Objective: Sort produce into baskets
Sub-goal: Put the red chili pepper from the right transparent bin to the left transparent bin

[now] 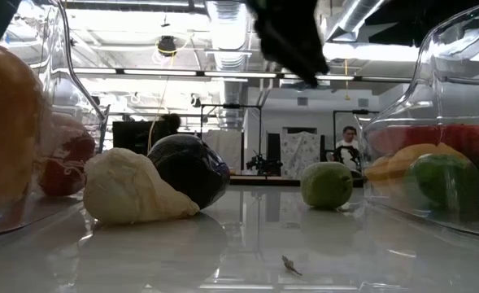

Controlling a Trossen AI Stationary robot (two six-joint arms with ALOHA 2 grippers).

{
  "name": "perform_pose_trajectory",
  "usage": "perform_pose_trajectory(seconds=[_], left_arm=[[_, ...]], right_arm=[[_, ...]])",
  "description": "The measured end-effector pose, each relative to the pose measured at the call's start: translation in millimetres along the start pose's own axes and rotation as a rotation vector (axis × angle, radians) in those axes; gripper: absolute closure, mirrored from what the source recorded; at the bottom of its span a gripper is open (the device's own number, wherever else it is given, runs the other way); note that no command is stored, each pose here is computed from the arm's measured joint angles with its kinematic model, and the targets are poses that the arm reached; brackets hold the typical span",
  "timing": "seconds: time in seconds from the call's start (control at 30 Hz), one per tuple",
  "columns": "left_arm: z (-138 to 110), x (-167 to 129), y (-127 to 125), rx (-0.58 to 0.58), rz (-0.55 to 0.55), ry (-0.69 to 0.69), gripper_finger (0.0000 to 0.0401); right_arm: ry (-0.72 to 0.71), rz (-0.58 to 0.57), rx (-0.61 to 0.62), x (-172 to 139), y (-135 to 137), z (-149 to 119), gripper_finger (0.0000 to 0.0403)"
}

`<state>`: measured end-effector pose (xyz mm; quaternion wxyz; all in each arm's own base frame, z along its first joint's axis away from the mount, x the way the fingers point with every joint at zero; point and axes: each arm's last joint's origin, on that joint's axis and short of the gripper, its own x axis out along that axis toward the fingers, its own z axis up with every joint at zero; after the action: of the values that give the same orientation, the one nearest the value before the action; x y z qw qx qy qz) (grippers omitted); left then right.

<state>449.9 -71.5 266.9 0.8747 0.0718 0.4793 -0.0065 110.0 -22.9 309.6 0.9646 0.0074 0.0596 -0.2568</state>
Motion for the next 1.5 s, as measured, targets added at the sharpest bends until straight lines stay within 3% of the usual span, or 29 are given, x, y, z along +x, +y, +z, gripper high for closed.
perform_pose_trajectory(seconds=[0.2,0.4,0.6,0.77,1.0,1.23,1.5], left_arm=[[16,-2,18,-0.002,-0.039,-0.168,0.0123],[12,1,11,0.098,-0.053,-0.127,0.0123],[11,-8,-5,0.252,0.018,-0.116,0.014],[10,-6,-7,0.258,-0.003,-0.114,0.0165],[-3,15,-26,0.31,0.006,-0.251,0.0188],[-8,-18,-25,0.308,0.047,-0.435,0.0193],[-56,-53,-11,0.214,0.107,-0.553,0.0193]], right_arm=[[0.016,0.018,-0.006,0,0,-2,0.0017],[0.184,0.126,0.079,9,13,-13,0.002],[0.496,0.221,0.105,18,50,-33,0.0034],[0.558,0.268,0.115,-1,84,-23,0.0042],[0.59,0.246,0.051,-33,120,-10,0.0052],[0.71,0.235,0.062,-35,145,-23,0.0058],[0.889,0.182,0.038,-15,163,-45,0.0059]])
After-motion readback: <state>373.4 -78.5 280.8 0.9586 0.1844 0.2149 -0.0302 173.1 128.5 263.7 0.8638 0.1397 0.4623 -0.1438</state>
